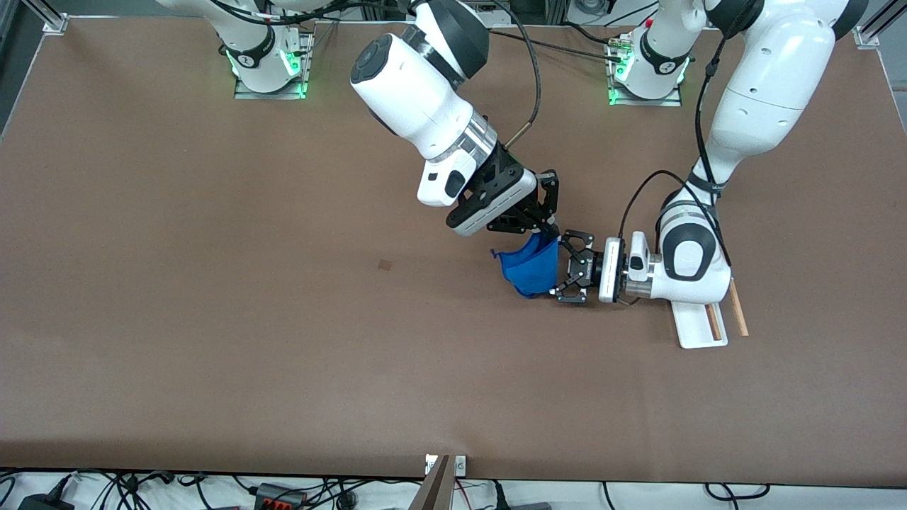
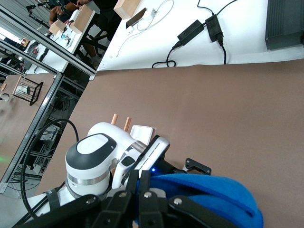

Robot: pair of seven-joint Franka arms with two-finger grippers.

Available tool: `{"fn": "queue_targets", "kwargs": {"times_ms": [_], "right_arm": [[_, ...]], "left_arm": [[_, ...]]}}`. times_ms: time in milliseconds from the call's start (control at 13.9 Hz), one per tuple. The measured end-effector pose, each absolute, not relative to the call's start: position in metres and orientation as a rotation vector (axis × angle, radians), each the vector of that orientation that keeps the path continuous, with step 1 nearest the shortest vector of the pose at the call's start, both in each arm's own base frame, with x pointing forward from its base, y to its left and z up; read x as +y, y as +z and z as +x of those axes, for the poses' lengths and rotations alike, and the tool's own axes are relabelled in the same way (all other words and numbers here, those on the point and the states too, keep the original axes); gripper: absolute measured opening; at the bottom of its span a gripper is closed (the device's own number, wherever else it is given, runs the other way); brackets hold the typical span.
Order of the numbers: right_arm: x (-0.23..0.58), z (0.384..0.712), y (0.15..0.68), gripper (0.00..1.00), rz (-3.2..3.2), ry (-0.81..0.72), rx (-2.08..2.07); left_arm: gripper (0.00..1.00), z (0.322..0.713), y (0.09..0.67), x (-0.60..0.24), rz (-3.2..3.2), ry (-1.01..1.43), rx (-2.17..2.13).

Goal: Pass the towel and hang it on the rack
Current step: 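Grasp the towel with the left gripper and open the right gripper, then carry the towel over the rods with the left gripper while the right gripper withdraws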

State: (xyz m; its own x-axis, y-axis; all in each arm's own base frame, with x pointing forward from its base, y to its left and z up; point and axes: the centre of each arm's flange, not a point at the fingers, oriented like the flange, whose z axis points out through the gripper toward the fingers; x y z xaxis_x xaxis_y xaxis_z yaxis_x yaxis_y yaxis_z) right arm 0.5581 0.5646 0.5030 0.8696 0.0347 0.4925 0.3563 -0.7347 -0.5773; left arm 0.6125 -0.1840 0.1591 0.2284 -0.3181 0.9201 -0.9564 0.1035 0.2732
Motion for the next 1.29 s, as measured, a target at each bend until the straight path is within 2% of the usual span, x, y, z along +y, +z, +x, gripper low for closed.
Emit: {"fn": "queue_targets", "kwargs": {"times_ms": [72,502,645,717,861,932,1147,1291], "right_arm": [[0.565,0.558,0.503,0.02,-2.339,-0.599,-0.281],[0.565,0.558,0.502,0.02,-2.341,-0.598,-0.281],[0.565,0.558,0.501,0.02,-2.342,-0.597,-0.282],[0.566,0.558,0.5,0.02,-2.343,-0.598,-0.285],[0.567,0.556,0.5,0.02,-2.346,-0.603,-0.296],[0.568,0.556,0.5,0.06,-2.349,-0.608,-0.303],[0.568,0.554,0.492,0.37,-2.404,-0.592,-0.358],[0.557,0.559,0.481,0.59,-2.529,-0.509,-0.425]], "left_arm": [[0.96,0.612,0.16,-0.189,1.417,0.766,-1.287],[0.29,0.615,0.158,-0.195,1.437,0.822,-1.285],[0.08,0.619,0.156,-0.189,1.481,0.834,-1.296],[0.02,0.621,0.155,-0.188,1.496,0.837,-1.299],[0.02,0.622,0.154,-0.185,1.518,0.834,-1.307],[0.02,0.624,0.154,-0.183,1.528,0.815,-1.338],[0.02,0.64,0.169,-0.17,1.576,0.697,-1.445],[0.02,0.648,0.179,-0.159,1.601,0.666,-1.487]]}}
